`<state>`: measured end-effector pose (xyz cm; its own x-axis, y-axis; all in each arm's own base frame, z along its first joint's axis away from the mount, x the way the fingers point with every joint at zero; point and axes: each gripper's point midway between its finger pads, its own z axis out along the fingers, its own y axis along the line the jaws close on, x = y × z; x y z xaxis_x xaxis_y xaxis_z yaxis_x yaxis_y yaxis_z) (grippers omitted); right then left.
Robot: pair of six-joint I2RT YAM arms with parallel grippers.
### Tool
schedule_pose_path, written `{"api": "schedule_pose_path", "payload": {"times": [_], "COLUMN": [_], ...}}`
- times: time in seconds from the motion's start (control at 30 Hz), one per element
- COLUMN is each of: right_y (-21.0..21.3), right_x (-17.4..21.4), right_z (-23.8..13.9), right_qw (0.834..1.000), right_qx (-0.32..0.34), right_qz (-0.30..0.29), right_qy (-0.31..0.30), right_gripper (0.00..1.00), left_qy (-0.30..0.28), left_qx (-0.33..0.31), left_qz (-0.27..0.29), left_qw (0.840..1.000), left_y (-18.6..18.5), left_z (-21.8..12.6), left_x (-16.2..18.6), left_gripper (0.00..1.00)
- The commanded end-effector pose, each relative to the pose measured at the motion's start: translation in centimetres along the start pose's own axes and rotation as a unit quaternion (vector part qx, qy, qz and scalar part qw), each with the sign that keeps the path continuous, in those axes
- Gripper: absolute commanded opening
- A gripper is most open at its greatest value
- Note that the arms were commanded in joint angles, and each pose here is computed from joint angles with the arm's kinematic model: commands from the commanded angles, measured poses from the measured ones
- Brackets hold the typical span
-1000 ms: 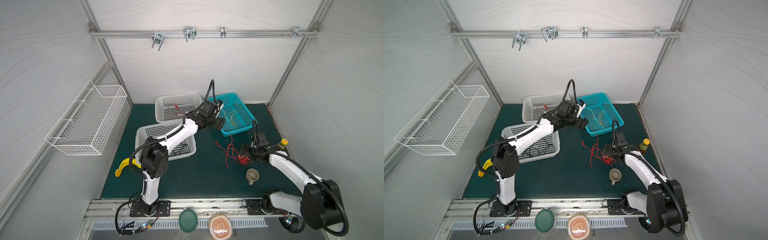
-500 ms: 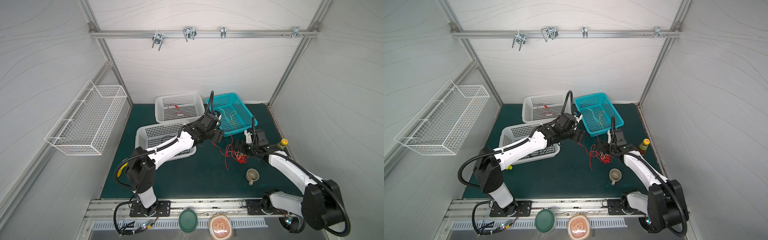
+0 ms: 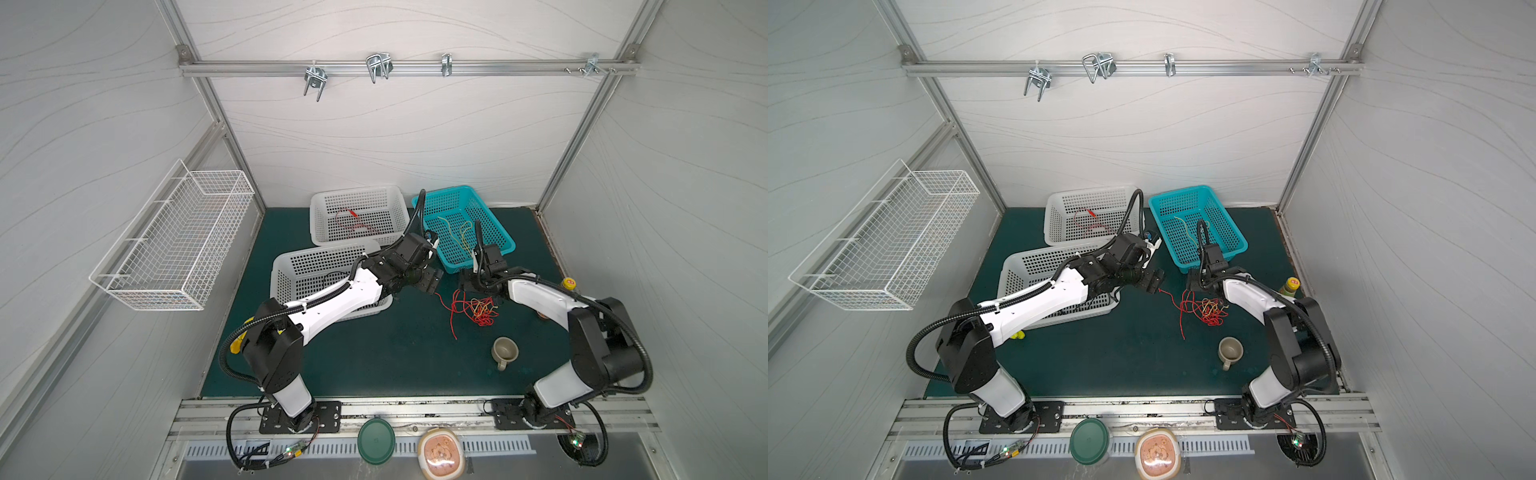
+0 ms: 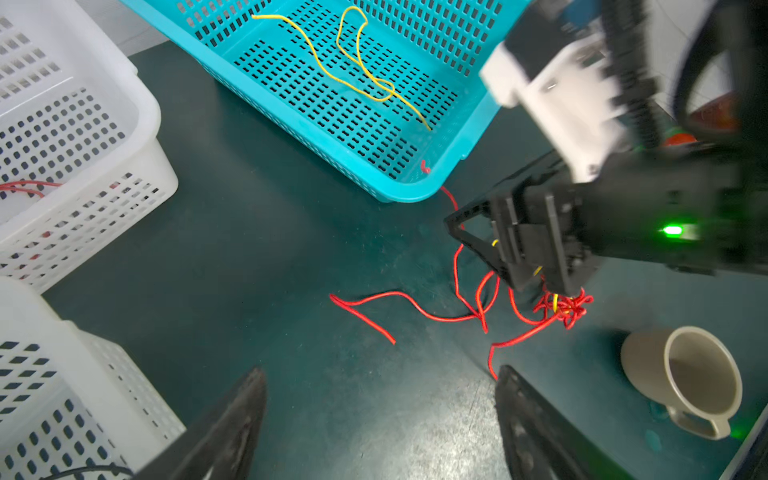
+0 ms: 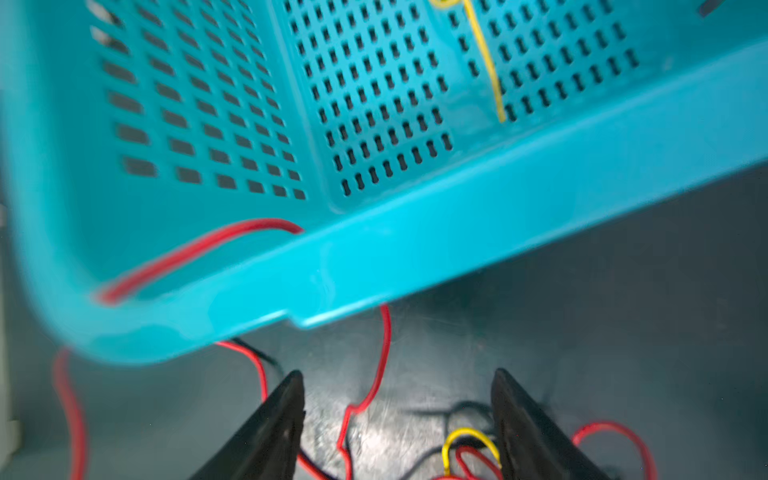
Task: Untangle the cables
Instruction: 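Grasp a red wire from the tangle with the right gripper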
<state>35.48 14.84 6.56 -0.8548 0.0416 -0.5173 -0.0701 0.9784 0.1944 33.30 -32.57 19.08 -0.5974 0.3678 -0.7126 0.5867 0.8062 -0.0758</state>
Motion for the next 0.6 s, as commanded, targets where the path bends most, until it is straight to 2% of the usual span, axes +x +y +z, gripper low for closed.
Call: {"api": "schedule_pose_path", "payload": {"times": [0.0, 0.13, 0.27, 0.3, 0.4, 0.43, 0.57], "right_y": [1.0, 1.9, 3.1, 3.5, 4.9, 5.1, 6.3], "right_x": [-0.1, 0.8, 1.1, 1.2, 1.3, 1.2, 0.9], "right_z": [1.2, 3.1, 4.1, 3.9, 2.7, 2.2, -0.7], "right_qw": [1.000, 1.000, 0.999, 0.998, 0.997, 0.996, 0.993], "right_qx": [-0.011, -0.012, 0.005, 0.009, 0.012, 0.011, -0.011], "right_qz": [0.002, -0.008, -0.040, -0.050, -0.073, -0.077, -0.096], "right_qy": [-0.011, -0.007, -0.021, -0.025, -0.039, -0.043, -0.061], "right_gripper": [0.66, 0.55, 0.29, 0.20, 0.03, 0.00, 0.00], "left_qy": [-0.037, -0.039, -0.032, -0.031, -0.031, -0.032, -0.041], "left_qx": [0.012, 0.016, 0.019, 0.019, 0.021, 0.022, 0.026], "left_qz": [0.016, 0.021, 0.022, 0.020, 0.020, 0.019, 0.010], "left_qw": [0.999, 0.999, 0.999, 0.999, 0.999, 0.999, 0.999], "left_y": [-0.4, -0.5, -0.6, -0.5, -0.5, -0.5, -0.2], "left_z": [-1.5, -1.7, -1.5, -1.4, -1.5, -1.5, -1.5], "left_x": [-1.9, -1.8, -1.3, -1.3, -1.2, -1.3, -1.8], "left_gripper": [0.87, 0.87, 0.87, 0.87, 0.87, 0.87, 0.87]}}
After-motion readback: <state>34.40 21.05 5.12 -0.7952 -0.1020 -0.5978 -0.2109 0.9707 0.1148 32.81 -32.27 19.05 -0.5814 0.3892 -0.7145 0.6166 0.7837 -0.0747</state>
